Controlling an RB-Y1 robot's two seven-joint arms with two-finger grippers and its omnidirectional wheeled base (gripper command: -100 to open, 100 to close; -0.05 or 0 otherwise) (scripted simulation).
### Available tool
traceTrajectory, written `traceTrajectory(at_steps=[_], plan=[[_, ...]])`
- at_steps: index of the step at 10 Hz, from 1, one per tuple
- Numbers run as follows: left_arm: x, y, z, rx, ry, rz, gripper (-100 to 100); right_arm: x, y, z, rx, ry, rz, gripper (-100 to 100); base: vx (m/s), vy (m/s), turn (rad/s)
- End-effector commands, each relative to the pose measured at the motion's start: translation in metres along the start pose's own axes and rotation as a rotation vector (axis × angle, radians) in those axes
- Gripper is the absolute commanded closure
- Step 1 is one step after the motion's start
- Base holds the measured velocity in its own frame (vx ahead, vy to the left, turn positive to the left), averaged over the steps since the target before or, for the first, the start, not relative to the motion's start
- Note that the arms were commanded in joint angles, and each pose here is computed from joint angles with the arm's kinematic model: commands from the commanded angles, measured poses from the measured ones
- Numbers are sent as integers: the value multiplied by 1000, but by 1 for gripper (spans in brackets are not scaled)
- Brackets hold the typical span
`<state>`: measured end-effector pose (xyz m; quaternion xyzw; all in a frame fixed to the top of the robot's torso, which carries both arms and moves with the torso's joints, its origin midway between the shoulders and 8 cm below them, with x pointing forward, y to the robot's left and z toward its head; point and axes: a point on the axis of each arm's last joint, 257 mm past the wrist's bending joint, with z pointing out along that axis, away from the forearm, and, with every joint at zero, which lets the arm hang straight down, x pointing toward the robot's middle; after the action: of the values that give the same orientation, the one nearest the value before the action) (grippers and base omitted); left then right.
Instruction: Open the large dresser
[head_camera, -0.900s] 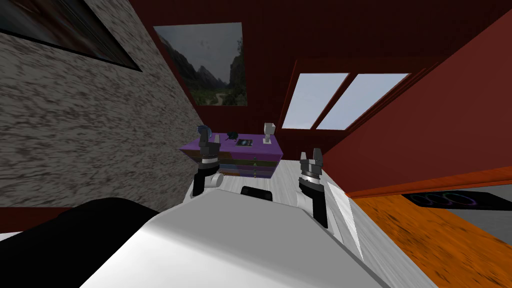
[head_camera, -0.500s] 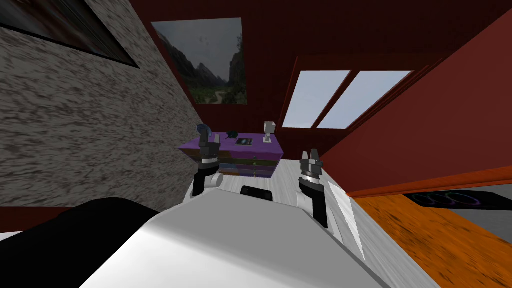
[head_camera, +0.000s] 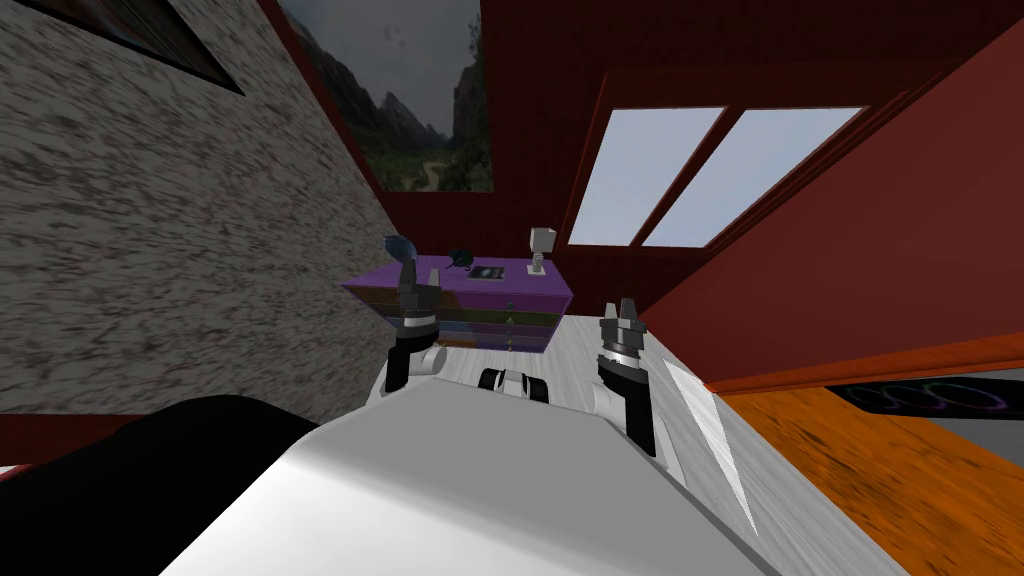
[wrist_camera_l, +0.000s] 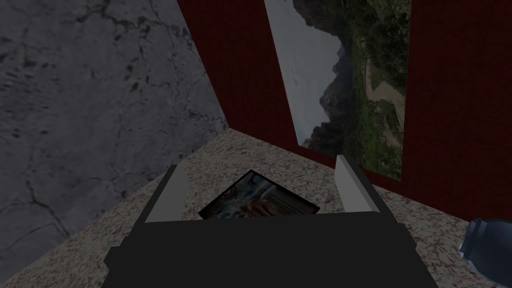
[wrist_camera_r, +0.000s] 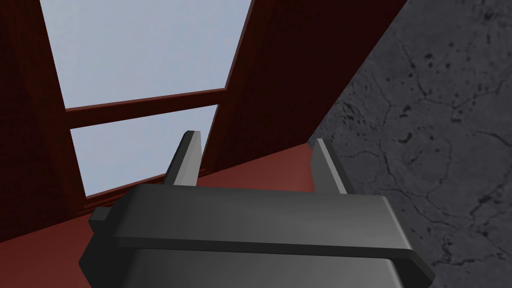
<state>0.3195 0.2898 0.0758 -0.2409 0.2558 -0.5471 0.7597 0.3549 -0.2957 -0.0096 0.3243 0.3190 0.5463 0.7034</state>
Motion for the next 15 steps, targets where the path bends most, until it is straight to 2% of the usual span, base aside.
traceTrajectory(at_steps=[1, 7, 15], plan=[[7, 7, -2, -3, 42, 12, -100, 0, 0, 0, 0, 0, 0, 0, 15, -16, 8], [20, 44, -15, -37, 126, 39, -100, 0, 0, 0, 1, 0, 0, 0, 23, -37, 11], [27, 103, -42, -97, 174, 62, -100, 0, 0, 0, 1, 0, 0, 0, 33, -48, 15]])
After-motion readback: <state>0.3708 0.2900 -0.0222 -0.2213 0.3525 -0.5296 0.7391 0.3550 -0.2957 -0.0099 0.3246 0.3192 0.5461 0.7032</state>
